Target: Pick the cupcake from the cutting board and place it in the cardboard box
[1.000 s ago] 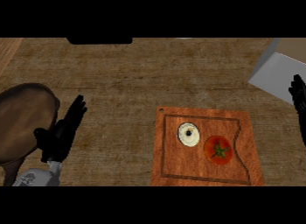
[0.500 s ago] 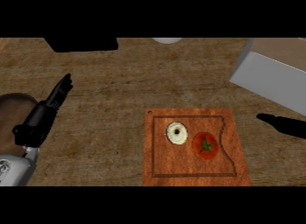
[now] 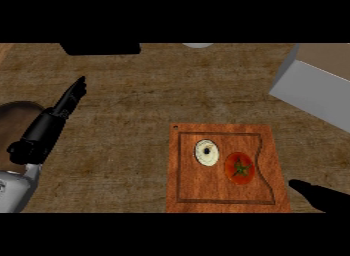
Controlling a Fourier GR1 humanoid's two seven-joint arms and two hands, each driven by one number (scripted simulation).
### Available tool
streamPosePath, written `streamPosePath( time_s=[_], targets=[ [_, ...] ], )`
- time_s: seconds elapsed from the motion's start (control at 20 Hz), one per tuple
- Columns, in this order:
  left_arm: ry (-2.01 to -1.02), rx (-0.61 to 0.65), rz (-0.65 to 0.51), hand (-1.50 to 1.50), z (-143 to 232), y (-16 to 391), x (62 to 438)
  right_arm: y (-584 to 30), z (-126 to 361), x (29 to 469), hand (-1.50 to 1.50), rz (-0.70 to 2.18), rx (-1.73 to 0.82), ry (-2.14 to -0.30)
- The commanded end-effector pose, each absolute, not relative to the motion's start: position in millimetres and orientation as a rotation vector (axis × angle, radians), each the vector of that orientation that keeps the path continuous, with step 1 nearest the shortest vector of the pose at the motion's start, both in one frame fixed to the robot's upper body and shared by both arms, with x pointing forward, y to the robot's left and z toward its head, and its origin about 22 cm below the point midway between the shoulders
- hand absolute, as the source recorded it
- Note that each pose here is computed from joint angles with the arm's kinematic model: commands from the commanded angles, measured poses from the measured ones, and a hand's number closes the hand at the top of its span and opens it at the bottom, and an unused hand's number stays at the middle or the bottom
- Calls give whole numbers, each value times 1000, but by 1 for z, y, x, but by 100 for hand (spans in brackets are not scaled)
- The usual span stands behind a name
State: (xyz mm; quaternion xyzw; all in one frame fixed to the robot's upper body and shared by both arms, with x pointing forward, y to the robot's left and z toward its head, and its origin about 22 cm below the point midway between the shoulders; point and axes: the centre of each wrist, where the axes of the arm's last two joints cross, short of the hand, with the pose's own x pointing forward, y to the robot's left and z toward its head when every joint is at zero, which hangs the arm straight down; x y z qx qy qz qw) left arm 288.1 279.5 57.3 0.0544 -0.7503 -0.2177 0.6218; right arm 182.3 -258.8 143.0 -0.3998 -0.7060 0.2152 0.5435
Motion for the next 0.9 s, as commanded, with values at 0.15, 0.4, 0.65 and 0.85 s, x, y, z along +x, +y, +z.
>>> streamPosePath(
  time_s=[0.15, 0.4, 0.65, 0.85],
  targets=[
    [-1764, 111, -547, 0, 69, 264, 292, -227, 158, 160, -150, 840, -1002, -1337],
    [-1764, 66, -577, 0, 62, 255, 293, -203, 176, 169, -150, 1000, -1000, -1155],
    [-1747, 54, -574, 0, 61, 246, 298, -170, 169, 174, -150, 1066, -1014, -1016],
    [-1755, 74, -573, 0, 71, 254, 303, -148, 161, 198, -150, 1075, -984, -940]
  ],
)
